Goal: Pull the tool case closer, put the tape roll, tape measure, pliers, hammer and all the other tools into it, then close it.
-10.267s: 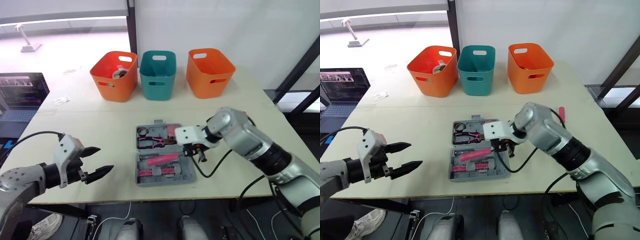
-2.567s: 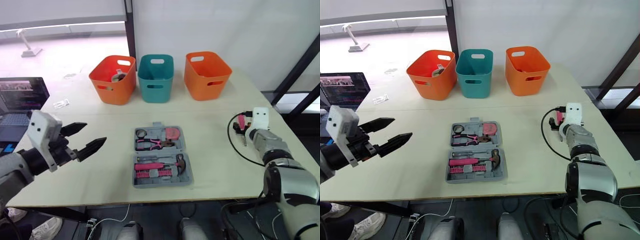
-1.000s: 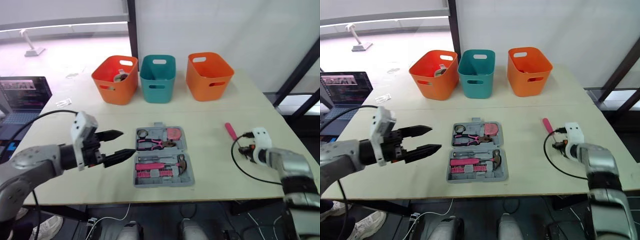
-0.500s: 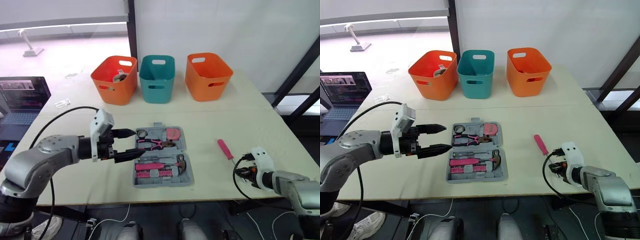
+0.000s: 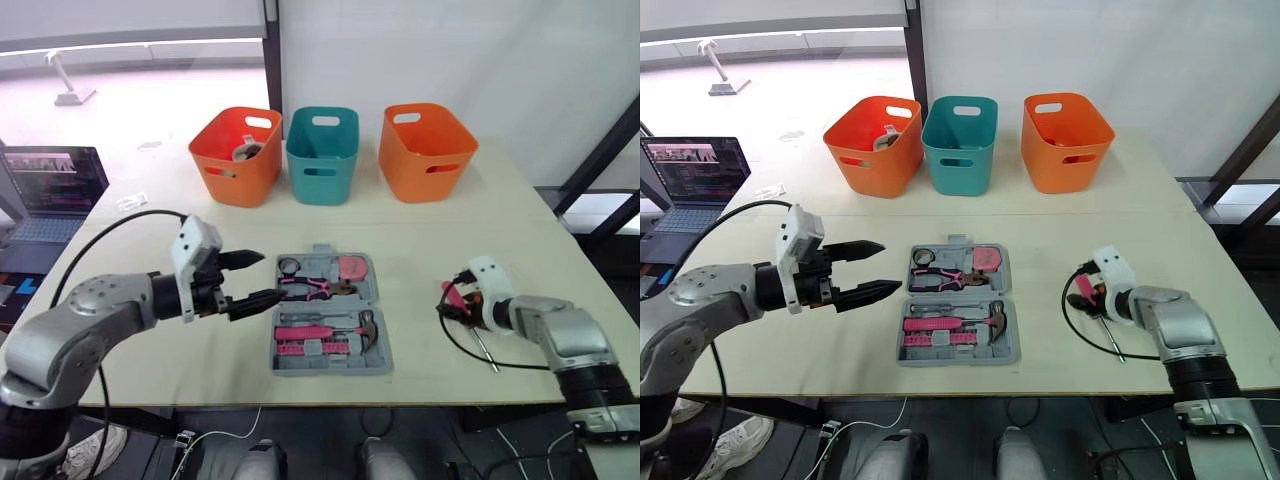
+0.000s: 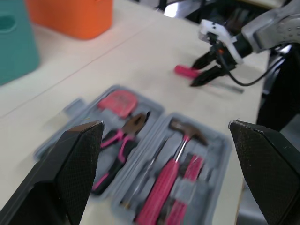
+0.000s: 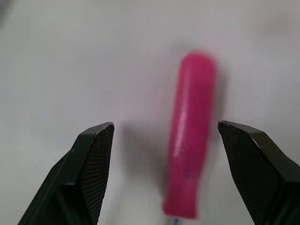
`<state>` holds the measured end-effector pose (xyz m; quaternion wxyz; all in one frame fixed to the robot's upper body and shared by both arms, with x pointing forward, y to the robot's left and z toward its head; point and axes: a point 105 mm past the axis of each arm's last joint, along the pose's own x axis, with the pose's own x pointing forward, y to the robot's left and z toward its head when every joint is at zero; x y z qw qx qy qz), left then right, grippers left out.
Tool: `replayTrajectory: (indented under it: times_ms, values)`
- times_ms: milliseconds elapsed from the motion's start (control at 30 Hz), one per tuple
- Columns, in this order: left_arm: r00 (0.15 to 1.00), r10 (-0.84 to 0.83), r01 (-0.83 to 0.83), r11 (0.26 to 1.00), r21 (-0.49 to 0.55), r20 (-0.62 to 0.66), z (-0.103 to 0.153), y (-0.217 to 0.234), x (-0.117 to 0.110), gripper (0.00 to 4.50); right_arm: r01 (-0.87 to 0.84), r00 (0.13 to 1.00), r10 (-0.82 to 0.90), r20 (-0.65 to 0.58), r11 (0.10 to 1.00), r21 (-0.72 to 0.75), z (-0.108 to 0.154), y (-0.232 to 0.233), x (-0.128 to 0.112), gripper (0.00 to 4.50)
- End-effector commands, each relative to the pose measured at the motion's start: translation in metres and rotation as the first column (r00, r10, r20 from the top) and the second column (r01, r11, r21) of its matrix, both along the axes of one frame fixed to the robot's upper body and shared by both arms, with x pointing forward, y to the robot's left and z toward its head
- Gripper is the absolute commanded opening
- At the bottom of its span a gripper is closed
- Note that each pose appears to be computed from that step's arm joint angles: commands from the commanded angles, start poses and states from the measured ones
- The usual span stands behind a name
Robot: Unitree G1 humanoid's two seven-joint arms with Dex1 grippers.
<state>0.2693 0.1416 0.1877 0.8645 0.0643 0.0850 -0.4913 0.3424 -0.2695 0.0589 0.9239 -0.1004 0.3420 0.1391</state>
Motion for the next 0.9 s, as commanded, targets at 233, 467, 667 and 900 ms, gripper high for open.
replayTrajectory:
  times_ms: [233,467,667,900]
  values:
    - [0.998,0.011,-0.013,1.000,0.026,0.057,0.011,0.006,-0.008,4.50,0.095,0.994,-0.094,-0.059,0.996,0.003,-0.006,-0.015,-0.011,3.74]
    - [0.999,0.005,-0.006,1.000,0.022,0.051,0.007,0.004,-0.008,4.50,0.119,0.989,-0.118,-0.093,0.993,0.009,-0.002,-0.018,-0.023,3.74]
    - [0.999,-0.001,0.000,1.000,0.025,0.053,0.007,0.002,-0.005,4.50,0.116,0.989,-0.115,-0.087,0.993,0.007,-0.004,-0.016,-0.021,3.50]
    - [0.998,0.001,-0.003,1.000,0.027,0.055,0.005,0.002,-0.004,4.50,0.100,0.993,-0.099,-0.056,0.995,0.014,-0.004,-0.011,-0.009,0.42]
